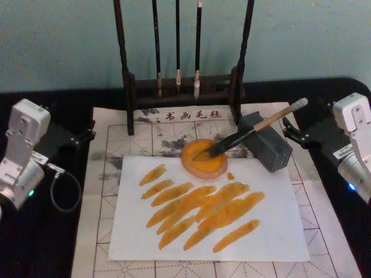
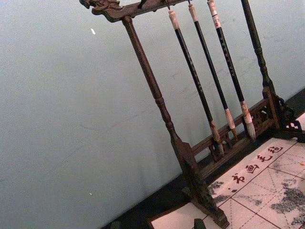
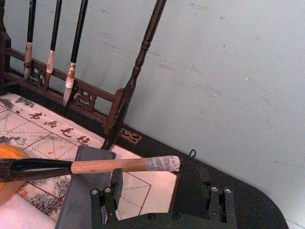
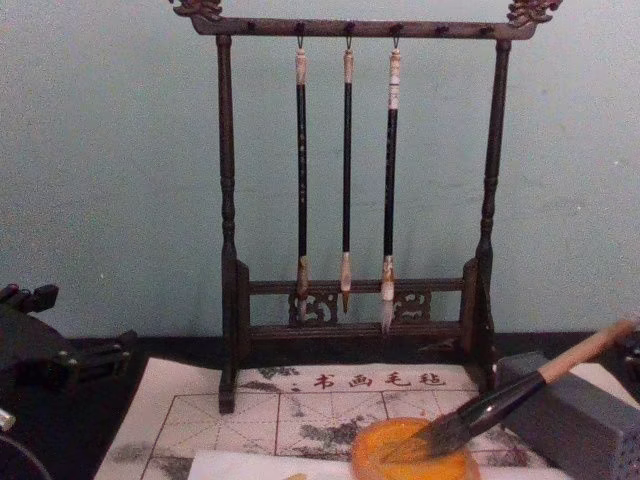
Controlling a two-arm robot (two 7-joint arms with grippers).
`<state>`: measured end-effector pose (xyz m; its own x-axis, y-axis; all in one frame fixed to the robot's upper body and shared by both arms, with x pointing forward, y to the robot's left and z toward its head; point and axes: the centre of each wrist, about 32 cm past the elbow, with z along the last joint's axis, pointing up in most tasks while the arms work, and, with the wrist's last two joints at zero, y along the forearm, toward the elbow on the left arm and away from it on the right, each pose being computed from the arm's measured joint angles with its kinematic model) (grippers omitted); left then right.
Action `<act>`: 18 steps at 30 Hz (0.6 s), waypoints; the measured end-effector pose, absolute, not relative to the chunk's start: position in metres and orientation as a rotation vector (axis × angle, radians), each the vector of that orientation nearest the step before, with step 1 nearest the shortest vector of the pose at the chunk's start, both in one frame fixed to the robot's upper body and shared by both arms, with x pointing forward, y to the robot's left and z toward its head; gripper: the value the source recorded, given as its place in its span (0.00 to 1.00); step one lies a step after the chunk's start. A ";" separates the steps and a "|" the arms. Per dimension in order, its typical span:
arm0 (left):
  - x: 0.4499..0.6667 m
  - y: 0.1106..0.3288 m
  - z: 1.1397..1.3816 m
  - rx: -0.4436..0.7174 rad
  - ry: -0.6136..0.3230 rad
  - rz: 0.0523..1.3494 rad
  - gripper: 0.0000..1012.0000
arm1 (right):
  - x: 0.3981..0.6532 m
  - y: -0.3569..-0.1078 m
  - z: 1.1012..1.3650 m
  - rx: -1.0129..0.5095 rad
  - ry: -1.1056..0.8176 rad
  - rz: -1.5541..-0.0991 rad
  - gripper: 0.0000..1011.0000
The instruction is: Pick up the brush from the inkstone, write on the paper, then place the brush back to its original position.
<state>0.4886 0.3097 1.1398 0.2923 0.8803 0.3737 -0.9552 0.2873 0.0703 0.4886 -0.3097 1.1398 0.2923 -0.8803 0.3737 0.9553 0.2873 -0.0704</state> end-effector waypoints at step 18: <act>0.489 0.310 1.140 0.304 -0.285 1.248 0.99 | 0.486 -0.312 1.140 -0.278 -0.260 -1.254 0.99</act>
